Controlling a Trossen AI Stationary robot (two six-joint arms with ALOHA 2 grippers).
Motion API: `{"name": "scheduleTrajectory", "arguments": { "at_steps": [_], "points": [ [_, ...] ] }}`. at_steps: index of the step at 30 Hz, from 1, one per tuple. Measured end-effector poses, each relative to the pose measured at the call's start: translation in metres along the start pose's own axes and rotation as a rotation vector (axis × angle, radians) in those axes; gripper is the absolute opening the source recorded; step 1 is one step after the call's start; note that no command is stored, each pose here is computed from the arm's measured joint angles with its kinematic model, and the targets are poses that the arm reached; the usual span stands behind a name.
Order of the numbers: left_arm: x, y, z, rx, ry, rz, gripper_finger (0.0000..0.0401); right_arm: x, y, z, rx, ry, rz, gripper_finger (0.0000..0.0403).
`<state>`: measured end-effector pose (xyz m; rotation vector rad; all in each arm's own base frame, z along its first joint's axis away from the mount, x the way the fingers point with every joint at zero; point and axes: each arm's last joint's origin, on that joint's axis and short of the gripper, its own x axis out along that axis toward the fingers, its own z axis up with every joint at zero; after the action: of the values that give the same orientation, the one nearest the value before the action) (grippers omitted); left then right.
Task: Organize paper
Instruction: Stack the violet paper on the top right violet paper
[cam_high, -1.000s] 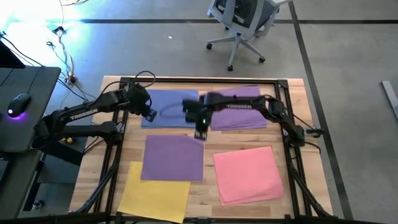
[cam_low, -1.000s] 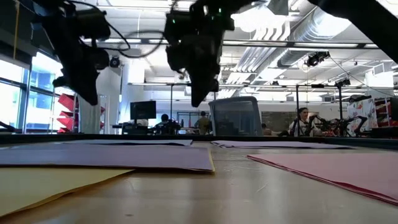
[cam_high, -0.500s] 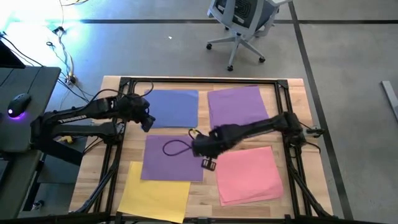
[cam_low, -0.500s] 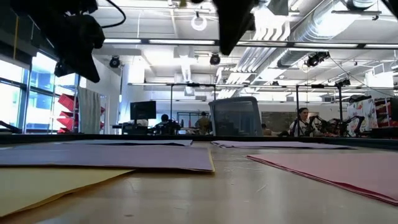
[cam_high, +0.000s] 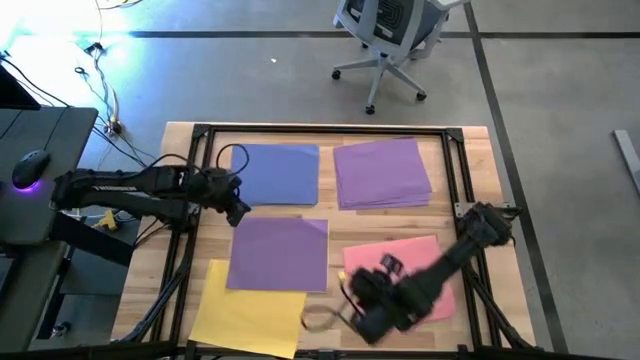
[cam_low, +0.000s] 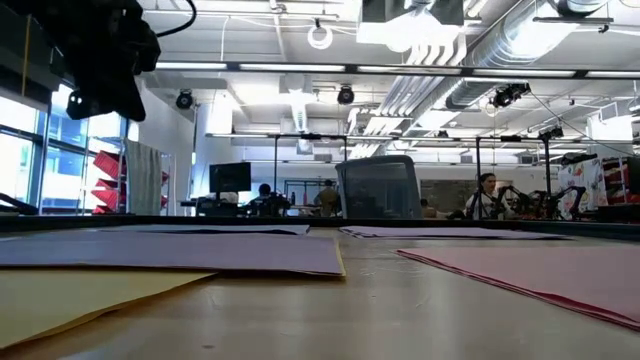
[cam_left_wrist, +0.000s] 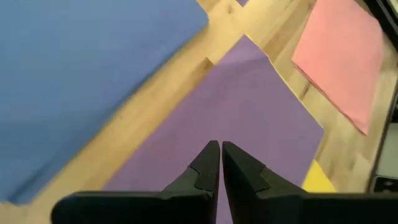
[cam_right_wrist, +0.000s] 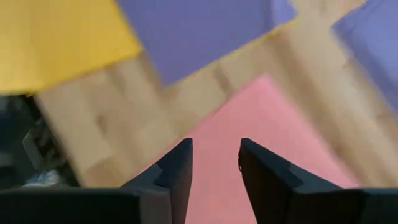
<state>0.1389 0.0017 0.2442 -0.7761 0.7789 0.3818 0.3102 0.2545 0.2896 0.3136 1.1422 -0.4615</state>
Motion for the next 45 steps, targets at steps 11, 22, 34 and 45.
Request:
{"name": "scheduleTrajectory", "arguments": {
  "at_steps": [11, 22, 34, 45],
  "points": [
    [0.009, -0.057, -0.003, 0.111, -0.134, -0.13, 0.0, -0.01, 0.046, 0.028, 0.026, -0.28, 0.467, 0.0131],
    [0.026, -0.088, -0.009, 0.183, -0.004, -0.003, 0.0, 0.028, -0.014, 0.114, -0.528, -0.19, 0.44, 0.013],
    [0.011, -0.07, -0.043, 0.048, 0.138, 0.191, 0.0, 0.045, -0.14, 0.171, -0.6, 0.134, 0.32, 0.013],
    [0.043, -0.083, -0.063, 0.084, 0.176, 0.259, 0.0, 0.158, -0.188, 0.199, -0.053, -0.103, 0.605, 0.013]
  ]
}}
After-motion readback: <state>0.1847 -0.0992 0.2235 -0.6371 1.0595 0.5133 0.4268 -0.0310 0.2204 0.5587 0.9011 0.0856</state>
